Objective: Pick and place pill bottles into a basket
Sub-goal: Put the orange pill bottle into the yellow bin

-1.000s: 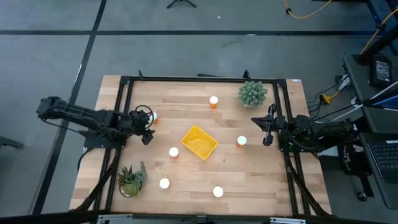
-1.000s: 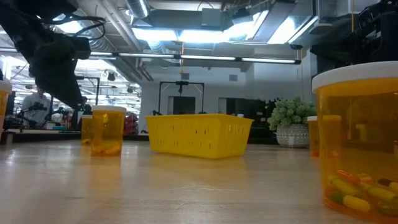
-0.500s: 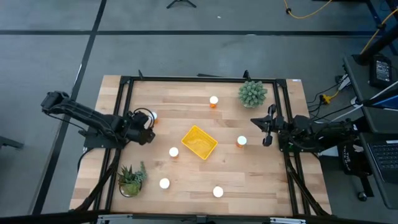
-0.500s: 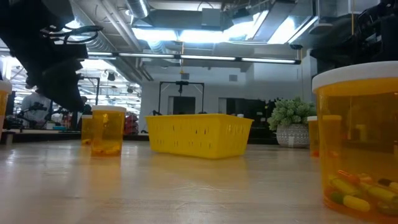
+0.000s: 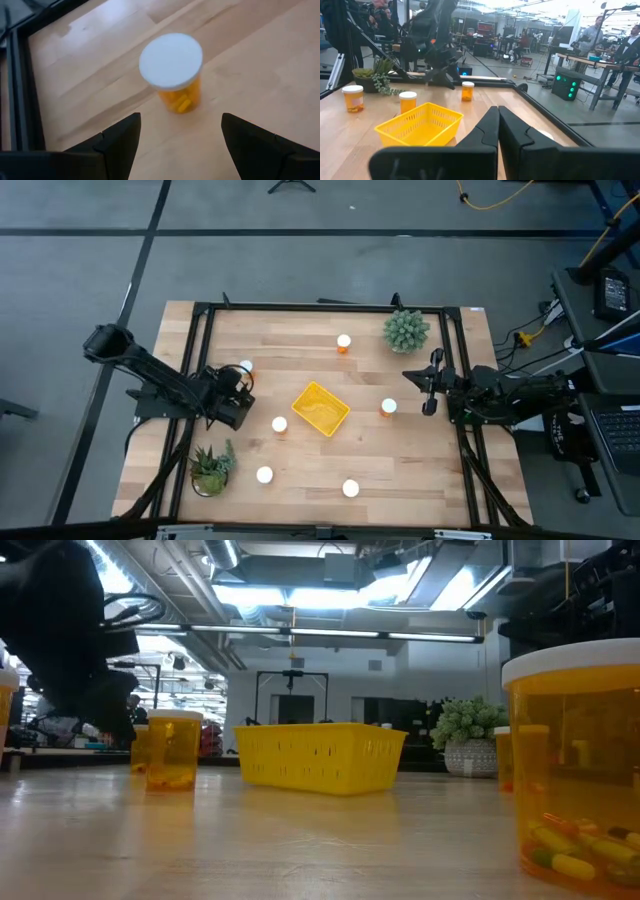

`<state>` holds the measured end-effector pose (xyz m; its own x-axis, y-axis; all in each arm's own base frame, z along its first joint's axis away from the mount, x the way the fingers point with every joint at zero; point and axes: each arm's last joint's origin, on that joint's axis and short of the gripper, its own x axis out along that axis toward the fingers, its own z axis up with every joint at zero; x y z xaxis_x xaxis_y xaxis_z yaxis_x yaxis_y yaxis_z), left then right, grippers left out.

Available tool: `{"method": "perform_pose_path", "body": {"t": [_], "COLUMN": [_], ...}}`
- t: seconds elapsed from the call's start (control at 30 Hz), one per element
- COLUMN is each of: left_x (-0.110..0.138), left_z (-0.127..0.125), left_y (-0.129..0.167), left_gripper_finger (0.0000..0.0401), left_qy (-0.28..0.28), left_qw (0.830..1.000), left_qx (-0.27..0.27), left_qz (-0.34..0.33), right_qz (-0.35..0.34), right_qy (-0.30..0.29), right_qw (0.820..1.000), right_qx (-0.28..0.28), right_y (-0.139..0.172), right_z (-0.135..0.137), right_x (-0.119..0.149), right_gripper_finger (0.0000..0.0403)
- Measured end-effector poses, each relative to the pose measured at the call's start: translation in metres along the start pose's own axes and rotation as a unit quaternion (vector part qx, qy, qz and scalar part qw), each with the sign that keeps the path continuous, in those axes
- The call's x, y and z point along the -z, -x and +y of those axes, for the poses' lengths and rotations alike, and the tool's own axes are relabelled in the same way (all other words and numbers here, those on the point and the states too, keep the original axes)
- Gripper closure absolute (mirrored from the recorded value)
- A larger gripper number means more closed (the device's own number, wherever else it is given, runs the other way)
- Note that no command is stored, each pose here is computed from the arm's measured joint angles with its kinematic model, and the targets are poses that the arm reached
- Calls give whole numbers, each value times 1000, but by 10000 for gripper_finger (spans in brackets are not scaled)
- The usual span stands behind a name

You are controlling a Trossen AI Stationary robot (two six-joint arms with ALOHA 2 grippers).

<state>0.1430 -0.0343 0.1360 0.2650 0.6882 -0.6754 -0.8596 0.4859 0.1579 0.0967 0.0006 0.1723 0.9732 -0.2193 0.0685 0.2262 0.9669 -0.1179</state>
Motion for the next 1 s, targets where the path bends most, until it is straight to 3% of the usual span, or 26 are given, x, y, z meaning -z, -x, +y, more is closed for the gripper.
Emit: {"method": "perform_pose_path", "body": {"t": [0.5,1.0], "left_x": [-4,-19], "left_z": [-5,-7], "left_y": [-11,-27], "left_gripper_finger": [130,130], "left_qy": [48,35], "left_qw": [998,998], "left_qx": [-24,-36], "left_qz": [-29,-22], "right_qz": [-1,-1], "right_qy": [-3,-3], "right_qw": [1000,1000], "right_qx": [0,0], "right_y": [0,0], "right_z": [0,0], "right_x": [0,0], "right_gripper_finger": [396,396]}}
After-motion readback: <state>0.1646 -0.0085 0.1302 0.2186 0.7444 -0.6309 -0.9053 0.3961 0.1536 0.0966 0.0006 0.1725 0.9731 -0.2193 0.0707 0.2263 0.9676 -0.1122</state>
